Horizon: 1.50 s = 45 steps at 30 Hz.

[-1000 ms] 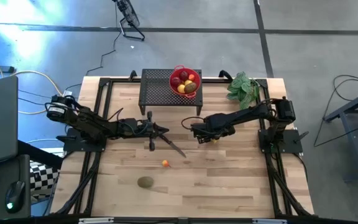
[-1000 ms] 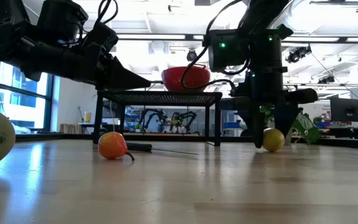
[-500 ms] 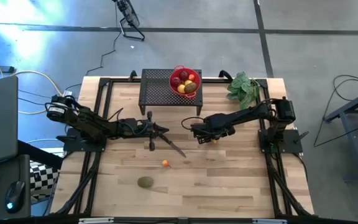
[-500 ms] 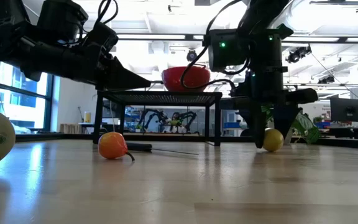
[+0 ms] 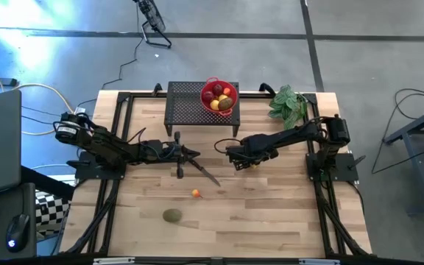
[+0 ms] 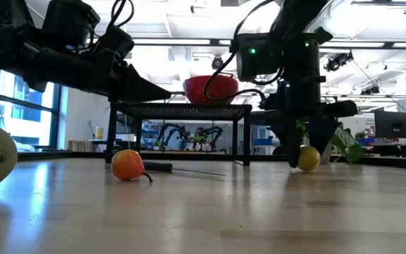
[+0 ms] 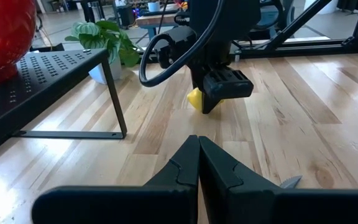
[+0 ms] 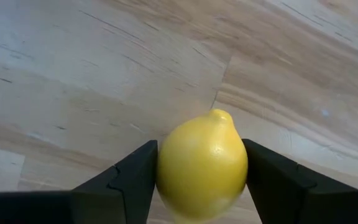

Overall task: Pick & Place Fruit
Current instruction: Put the lemon into the colander on the shelf

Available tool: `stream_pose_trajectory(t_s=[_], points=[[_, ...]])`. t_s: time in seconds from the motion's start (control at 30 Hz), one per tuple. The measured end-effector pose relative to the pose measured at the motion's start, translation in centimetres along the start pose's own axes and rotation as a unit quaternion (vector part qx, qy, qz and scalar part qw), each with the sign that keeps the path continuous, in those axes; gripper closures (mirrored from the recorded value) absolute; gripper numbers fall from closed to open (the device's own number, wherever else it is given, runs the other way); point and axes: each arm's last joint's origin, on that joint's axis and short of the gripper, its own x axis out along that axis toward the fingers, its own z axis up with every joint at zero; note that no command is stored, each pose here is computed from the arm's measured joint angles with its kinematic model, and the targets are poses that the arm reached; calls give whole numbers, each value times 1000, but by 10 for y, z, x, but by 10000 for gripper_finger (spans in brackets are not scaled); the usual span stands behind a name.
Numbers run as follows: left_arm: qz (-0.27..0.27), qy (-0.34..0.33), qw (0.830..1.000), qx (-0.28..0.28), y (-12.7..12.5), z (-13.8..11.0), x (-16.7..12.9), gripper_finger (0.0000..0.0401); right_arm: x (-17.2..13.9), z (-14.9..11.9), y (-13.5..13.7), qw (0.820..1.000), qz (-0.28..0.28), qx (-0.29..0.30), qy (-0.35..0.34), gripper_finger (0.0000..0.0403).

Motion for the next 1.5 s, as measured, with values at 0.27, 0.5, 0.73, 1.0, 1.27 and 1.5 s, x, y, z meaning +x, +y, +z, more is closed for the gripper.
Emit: stream_pose_trajectory(t_s=[0.27,0.5,0.73,1.0,1.27,1.5], points=[[0,0,1000,1,0,0,0,401,-5,0,-1,1000,8,-29,0,203],[0,-1,1000,1,0,0,0,401,-24,3,-5,997,61,-51,12,183],[0,-2,1000,0,0,0,0,401,-58,8,-13,985,144,-90,-29,204],[0,-2,1000,0,0,0,0,401,-113,29,-26,936,305,-93,-149,183],[0,-7,1000,0,0,1,0,401,-160,61,-36,840,404,-113,-344,204],[1,-13,1000,-1,0,2,0,401,-173,94,-44,782,400,-94,-468,185]])
